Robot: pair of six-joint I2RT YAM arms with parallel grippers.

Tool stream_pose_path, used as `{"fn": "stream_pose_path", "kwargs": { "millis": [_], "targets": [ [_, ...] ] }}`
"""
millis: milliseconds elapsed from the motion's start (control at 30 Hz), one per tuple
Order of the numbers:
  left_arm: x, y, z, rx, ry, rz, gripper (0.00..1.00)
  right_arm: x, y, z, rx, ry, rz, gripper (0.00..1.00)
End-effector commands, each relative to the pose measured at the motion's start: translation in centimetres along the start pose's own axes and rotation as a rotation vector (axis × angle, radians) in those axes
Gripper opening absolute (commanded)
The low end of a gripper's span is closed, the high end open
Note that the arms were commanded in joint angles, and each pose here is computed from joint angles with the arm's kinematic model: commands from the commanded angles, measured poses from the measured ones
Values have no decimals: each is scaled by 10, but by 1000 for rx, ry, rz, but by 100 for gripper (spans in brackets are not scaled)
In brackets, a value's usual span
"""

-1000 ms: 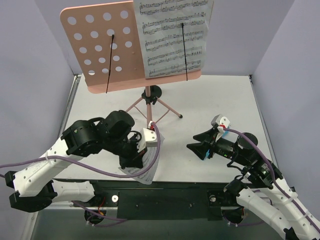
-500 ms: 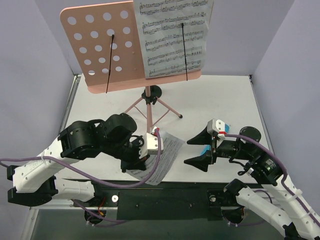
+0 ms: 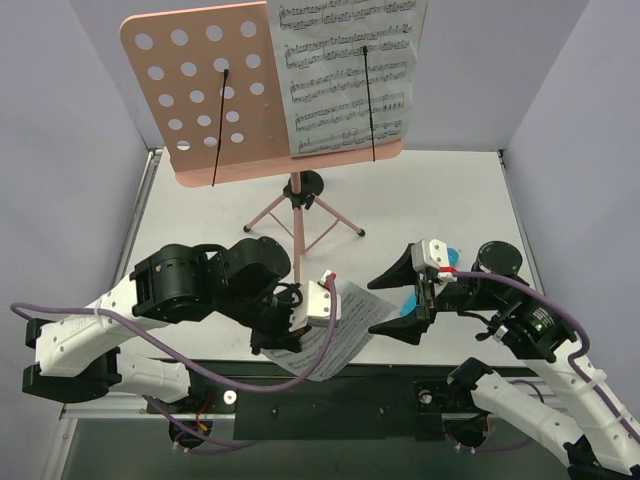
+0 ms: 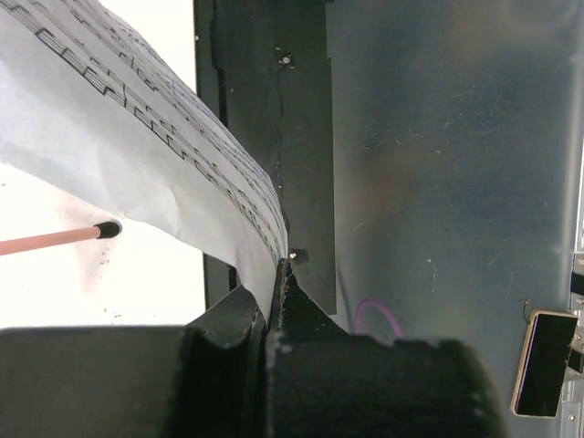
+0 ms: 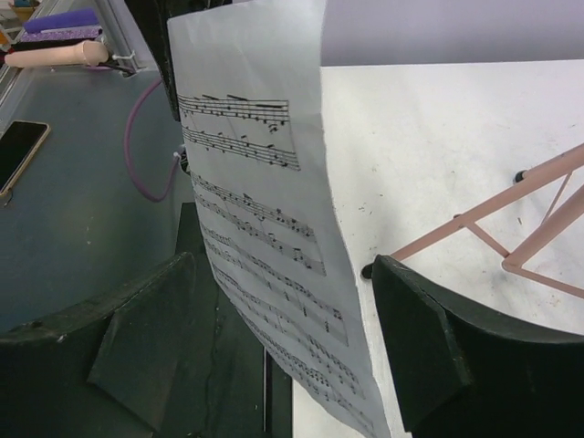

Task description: Set up the instrument practice props

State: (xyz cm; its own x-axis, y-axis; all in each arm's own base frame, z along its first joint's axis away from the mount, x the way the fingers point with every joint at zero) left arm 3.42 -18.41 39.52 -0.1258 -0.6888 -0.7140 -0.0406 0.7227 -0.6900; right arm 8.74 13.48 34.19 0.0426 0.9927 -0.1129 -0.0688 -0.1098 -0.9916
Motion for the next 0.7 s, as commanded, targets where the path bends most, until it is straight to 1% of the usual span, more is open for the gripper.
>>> {"fn": "stream_pose_path", "kwargs": {
  "millis": [0,200,300,333,367,400,433,467,533,600,633,667],
  "targets": [
    [-7,9,-9,12,44,108,0,4,-12,0,-51,-72,-20,73],
    [-6,7,-13,32,48,115,0,8,-12,-4,-39,-84,-8,72],
    [-10,8,-11,47,9,114,0,10,-11,-3,-14,-115,-3,68],
    [-12,7,-10,53,-2,109,0,10,-11,-2,-5,-132,-3,61],
    [-14,6,-8,71,-32,104,0,10,-10,-1,7,-145,3,57],
    [-18,6,-7,82,-57,87,0,10,-8,0,19,-159,11,42],
    [-20,5,-5,91,-98,75,0,10,-8,1,28,-163,16,32],
    [-24,5,-4,98,-122,59,0,10,-7,1,55,-149,24,16],
    [-29,3,-1,108,-175,26,0,9,-6,2,87,-138,29,5],
    [-33,0,0,122,-209,-15,0,8,-6,3,122,-110,26,0],
    [-35,-1,3,124,-243,-27,2,7,-6,3,132,-90,22,0],
    [-36,-1,4,121,-269,-31,10,7,-5,2,148,-59,21,0]
  ]
}}
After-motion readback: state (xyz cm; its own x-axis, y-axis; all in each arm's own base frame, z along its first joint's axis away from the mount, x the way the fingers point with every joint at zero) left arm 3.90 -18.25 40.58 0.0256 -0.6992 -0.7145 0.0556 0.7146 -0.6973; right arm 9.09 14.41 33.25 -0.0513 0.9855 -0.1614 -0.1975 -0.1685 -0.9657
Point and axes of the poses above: each gripper's point midway between its finger pads, its own x axis out along the fingers, its own z axis along the line the jaws close on, y = z × x, the point moved 10 cm from there along -x, back along the fingers, and after that the axes turned 3 degrees about x, right-handed, at the moved point
